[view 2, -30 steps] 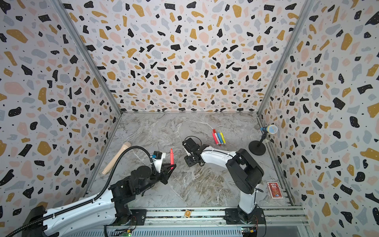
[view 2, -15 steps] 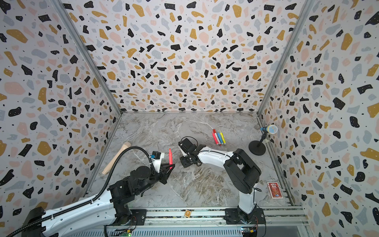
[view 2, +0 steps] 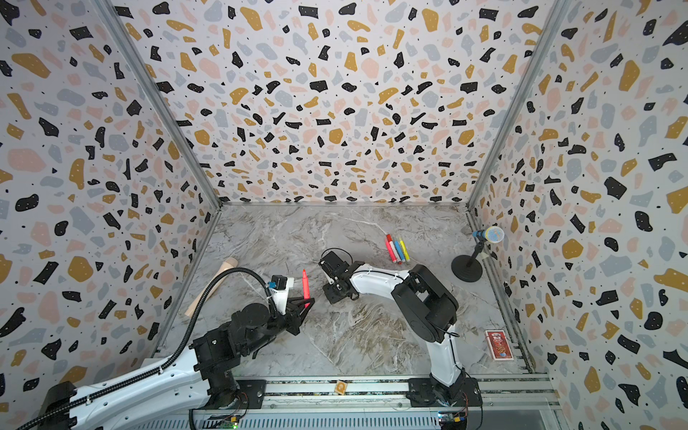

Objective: Insert pens into pen caps
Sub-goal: Pick up the pen cap from the center of the table.

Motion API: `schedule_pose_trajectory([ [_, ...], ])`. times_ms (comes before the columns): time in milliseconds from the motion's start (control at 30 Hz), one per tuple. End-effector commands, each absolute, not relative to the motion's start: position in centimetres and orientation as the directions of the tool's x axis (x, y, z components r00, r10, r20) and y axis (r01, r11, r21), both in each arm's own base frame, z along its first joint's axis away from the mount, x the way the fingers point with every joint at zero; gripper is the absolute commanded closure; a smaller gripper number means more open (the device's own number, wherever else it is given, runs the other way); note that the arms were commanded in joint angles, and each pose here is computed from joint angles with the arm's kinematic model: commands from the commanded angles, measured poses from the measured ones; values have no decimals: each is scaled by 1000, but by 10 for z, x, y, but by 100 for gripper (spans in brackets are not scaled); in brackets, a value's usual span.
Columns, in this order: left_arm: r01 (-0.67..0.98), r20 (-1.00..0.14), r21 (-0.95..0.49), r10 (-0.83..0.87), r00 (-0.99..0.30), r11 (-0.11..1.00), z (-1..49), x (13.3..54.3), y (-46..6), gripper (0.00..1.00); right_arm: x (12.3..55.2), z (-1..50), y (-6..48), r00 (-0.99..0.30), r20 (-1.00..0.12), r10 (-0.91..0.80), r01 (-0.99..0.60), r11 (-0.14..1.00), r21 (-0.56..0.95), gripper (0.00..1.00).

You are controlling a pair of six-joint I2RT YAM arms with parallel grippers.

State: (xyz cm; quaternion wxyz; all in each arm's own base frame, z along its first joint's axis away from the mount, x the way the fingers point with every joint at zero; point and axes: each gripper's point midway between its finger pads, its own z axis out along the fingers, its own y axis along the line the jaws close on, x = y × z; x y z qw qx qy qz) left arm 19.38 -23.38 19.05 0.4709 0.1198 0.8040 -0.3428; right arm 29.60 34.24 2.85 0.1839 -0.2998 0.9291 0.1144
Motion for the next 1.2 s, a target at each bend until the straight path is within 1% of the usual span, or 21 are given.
schedule_pose_trajectory([
  [0, 504, -837, -435, -130, -531, 746, 185, 194, -231, 100, 294, 28, 339, -757, -384, -529, -595, 800, 71, 69],
  [167, 497, -829, -442, -127, -545, 747, 178, 192, -230, 100, 287, 23, 335, -747, -364, -556, -612, 790, 49, 82],
  [300, 495, -826, -446, -130, -548, 746, 177, 192, -230, 100, 286, 27, 337, -737, -371, -565, -622, 781, 49, 91],
  [467, 501, -827, -446, -127, -548, 741, 178, 191, -231, 100, 288, 47, 344, -724, -421, -547, -639, 761, 110, 94],
  [567, 509, -822, -450, -118, -557, 734, 175, 189, -233, 100, 297, 82, 342, -708, -505, -494, -645, 743, 179, 95],
  [667, 514, -809, -474, -123, -575, 715, 169, 186, -237, 100, 301, 128, 338, -668, -619, -413, -672, 692, 263, 95],
  [733, 534, -799, -505, -134, -586, 678, 167, 182, -244, 100, 301, 166, 333, -634, -695, -339, -697, 640, 324, 95],
  [867, 563, -781, -566, -173, -600, 601, 168, 172, -259, 100, 291, 233, 317, -567, -804, -179, -751, 513, 416, 96],
  [1000, 593, -784, -560, -139, -605, 579, 163, 160, -280, 100, 272, 282, 297, -506, -862, -31, -801, 388, 456, 96],
  [1167, 667, -808, -519, -51, -587, 535, 166, 137, -321, 100, 251, 310, 281, -480, -874, 73, -832, 277, 480, 96],
])
